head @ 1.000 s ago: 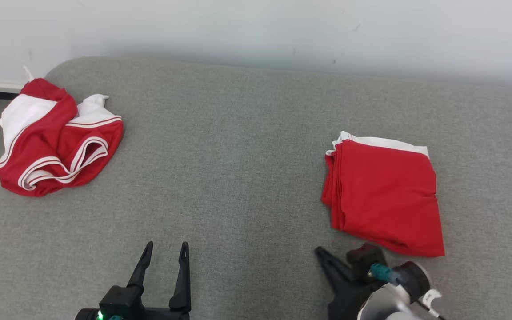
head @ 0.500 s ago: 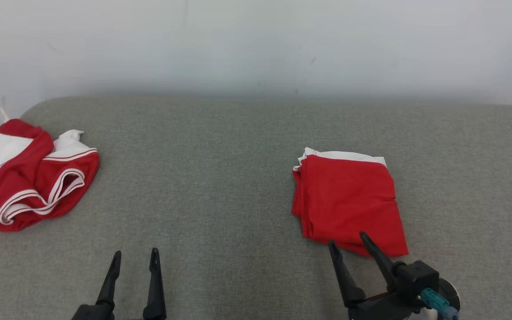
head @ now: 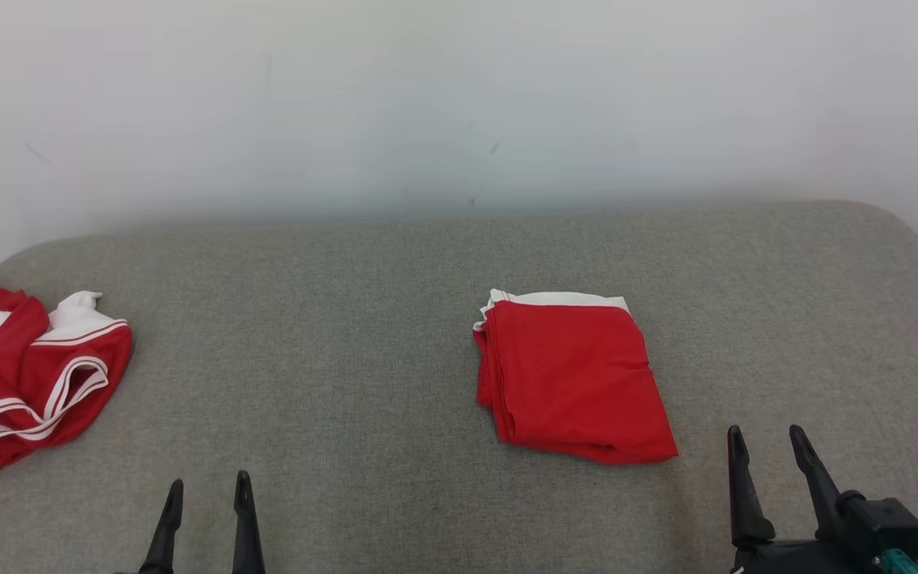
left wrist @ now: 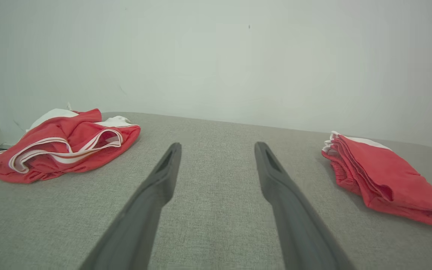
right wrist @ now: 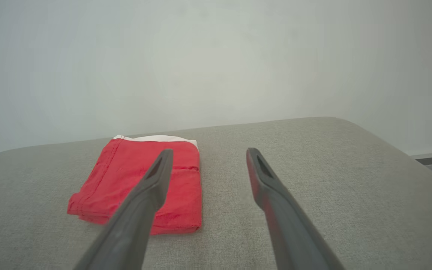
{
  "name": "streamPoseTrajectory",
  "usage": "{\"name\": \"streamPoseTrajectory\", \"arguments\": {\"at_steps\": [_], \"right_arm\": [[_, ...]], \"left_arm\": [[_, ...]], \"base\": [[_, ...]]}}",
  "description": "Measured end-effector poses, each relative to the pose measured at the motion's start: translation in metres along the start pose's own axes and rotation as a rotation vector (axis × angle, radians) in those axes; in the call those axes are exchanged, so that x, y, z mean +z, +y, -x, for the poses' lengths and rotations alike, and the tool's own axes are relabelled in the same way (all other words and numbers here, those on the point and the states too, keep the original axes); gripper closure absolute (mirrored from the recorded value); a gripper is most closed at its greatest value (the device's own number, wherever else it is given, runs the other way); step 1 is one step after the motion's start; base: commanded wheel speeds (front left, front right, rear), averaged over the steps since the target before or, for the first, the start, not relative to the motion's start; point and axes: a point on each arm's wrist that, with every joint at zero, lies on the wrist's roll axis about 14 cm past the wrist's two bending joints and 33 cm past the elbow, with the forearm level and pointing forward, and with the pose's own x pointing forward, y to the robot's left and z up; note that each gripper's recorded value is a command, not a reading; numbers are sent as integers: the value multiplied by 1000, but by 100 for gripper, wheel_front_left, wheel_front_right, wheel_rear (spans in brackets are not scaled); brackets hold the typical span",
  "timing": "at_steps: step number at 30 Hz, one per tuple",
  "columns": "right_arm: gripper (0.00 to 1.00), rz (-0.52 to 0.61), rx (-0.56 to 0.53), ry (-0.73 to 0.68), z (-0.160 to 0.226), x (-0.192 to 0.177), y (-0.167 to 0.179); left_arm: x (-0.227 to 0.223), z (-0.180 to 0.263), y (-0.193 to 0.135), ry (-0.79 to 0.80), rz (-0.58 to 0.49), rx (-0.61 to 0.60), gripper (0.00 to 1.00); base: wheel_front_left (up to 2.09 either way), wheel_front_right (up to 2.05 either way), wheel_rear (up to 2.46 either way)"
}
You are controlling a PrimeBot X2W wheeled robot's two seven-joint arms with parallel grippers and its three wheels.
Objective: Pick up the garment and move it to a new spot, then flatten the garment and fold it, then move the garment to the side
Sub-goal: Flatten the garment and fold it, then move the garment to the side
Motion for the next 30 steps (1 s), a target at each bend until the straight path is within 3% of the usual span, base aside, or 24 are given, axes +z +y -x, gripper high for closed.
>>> {"name": "streamPoseTrajectory", "arguments": {"at_steps": [12, 30], "right_arm": [[0, 24, -71, 116, 14, -31, -24], [0, 25, -58, 121, 14, -33, -19]], "left_arm": [[-35, 20, 26, 116, -11, 52, 0], [-35, 15, 13, 114, -24, -20, 0]], "base": [[0, 0, 0], [0, 0, 0]]}}
